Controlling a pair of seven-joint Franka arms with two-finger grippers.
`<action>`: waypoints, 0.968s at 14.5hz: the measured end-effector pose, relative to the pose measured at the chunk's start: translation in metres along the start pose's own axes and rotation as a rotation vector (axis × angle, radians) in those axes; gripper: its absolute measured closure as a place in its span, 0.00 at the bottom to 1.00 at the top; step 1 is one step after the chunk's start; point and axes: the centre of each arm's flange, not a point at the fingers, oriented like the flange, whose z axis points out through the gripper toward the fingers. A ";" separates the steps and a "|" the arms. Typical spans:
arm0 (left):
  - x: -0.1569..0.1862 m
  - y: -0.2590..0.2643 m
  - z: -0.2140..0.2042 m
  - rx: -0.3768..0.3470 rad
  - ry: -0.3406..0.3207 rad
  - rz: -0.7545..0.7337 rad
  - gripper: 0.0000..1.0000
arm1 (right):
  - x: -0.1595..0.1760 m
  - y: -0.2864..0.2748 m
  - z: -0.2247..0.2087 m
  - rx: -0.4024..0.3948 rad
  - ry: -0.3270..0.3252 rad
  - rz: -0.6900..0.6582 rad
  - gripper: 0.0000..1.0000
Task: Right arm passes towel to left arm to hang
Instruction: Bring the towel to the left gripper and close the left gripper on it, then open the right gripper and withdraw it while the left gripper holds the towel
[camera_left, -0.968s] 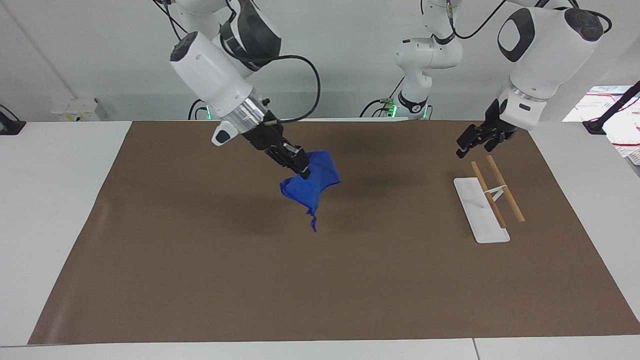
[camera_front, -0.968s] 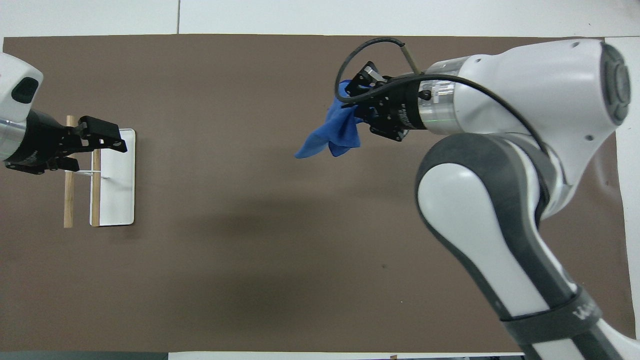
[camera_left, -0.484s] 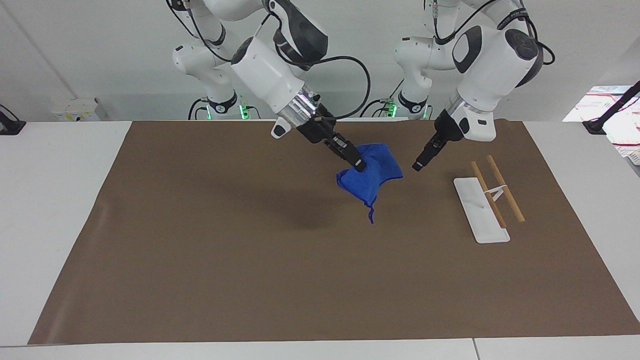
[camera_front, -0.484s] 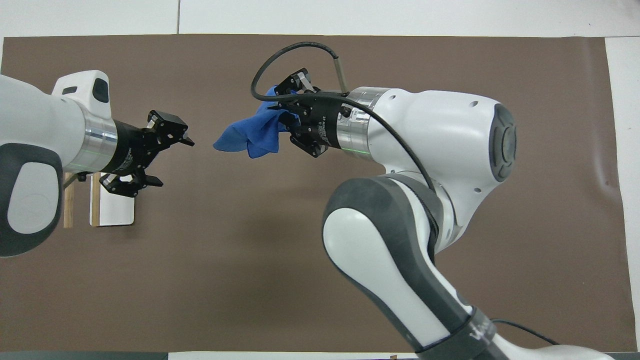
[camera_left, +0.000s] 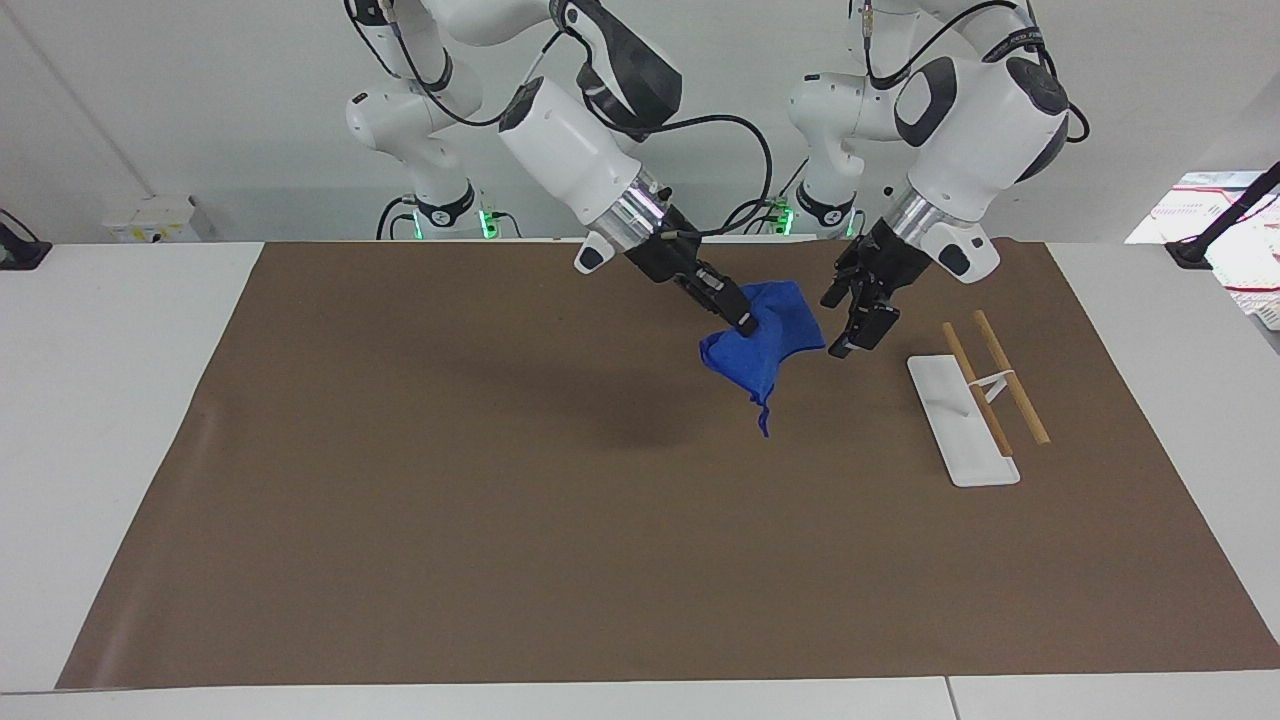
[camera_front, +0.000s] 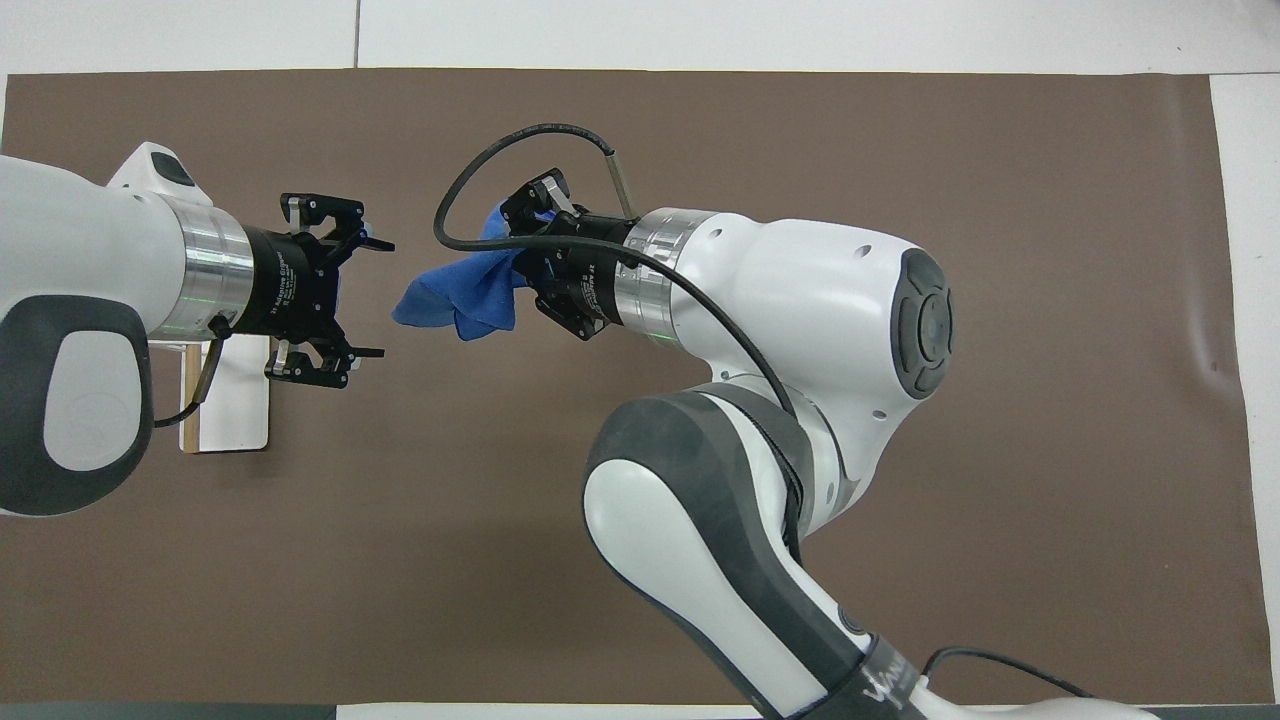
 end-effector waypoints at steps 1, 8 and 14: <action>-0.001 0.000 0.006 0.003 0.001 -0.028 0.00 | 0.000 0.000 0.000 0.000 0.000 0.000 0.87; -0.017 -0.004 0.044 0.016 0.006 -0.055 0.35 | 0.000 0.000 0.000 0.001 0.000 0.000 0.87; -0.014 0.001 0.037 -0.010 0.004 -0.061 0.98 | 0.000 0.001 0.001 -0.002 0.000 0.001 0.87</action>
